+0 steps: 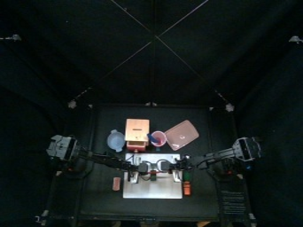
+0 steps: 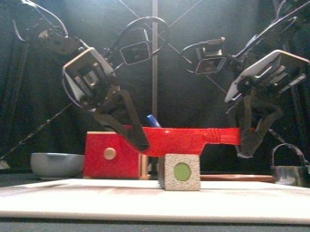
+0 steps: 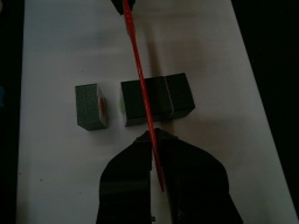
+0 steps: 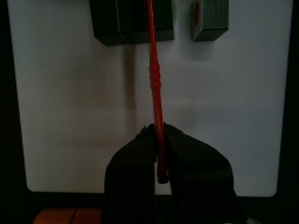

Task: Place sushi on board then cut the sushi with the knife then place the pieces on the plate
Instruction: Cut the sushi into 4 pieces

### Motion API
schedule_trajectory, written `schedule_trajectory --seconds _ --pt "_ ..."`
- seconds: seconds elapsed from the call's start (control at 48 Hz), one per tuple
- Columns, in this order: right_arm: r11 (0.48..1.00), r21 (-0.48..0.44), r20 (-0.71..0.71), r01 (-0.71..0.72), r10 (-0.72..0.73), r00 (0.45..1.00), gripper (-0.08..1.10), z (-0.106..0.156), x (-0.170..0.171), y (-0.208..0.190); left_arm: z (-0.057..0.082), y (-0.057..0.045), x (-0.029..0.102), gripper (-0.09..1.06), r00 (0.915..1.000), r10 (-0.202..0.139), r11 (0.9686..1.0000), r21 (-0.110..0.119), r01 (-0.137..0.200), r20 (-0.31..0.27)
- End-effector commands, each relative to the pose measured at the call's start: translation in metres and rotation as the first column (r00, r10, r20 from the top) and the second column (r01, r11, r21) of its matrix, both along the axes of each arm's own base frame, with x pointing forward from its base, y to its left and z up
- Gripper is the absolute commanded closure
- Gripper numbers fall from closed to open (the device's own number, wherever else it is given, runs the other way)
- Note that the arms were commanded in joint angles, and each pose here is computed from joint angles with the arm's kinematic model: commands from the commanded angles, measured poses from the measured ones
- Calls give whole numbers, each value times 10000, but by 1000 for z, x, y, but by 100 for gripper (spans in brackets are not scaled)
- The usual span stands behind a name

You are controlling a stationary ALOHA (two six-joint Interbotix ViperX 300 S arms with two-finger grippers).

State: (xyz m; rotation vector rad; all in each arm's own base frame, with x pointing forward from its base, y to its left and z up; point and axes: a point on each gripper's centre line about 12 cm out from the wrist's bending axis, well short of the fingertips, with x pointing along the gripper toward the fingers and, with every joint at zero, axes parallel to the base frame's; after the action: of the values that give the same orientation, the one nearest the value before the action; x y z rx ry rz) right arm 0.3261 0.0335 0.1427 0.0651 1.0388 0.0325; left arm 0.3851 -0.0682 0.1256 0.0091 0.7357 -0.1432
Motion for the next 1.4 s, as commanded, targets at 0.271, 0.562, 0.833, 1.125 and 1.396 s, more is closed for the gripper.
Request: schedule_trajectory --seconds 0.271,0.562,0.833,1.125,1.396 --pt "9999 -33 342 98 -96 9994 69 5 7 -4 4 -5 6 53 9997 -104 9999 -35 105 212" --pt "9999 -6 278 114 -114 9995 69 -6 8 -4 -10 -7 7 53 9999 12 9999 -112 -13 -115" --pt "9999 39 -159 122 -121 9998 69 -24 10 0 -25 -9 9 53 9990 34 9999 -111 -39 -443" --pt "9993 361 34 139 -141 9999 69 -15 11 9 -16 -15 9 53 9996 -133 9998 -141 130 -245" --pt "9995 310 165 88 -93 9998 69 -10 11 9 -7 -13 9 53 9999 -121 9998 -149 120 -44"
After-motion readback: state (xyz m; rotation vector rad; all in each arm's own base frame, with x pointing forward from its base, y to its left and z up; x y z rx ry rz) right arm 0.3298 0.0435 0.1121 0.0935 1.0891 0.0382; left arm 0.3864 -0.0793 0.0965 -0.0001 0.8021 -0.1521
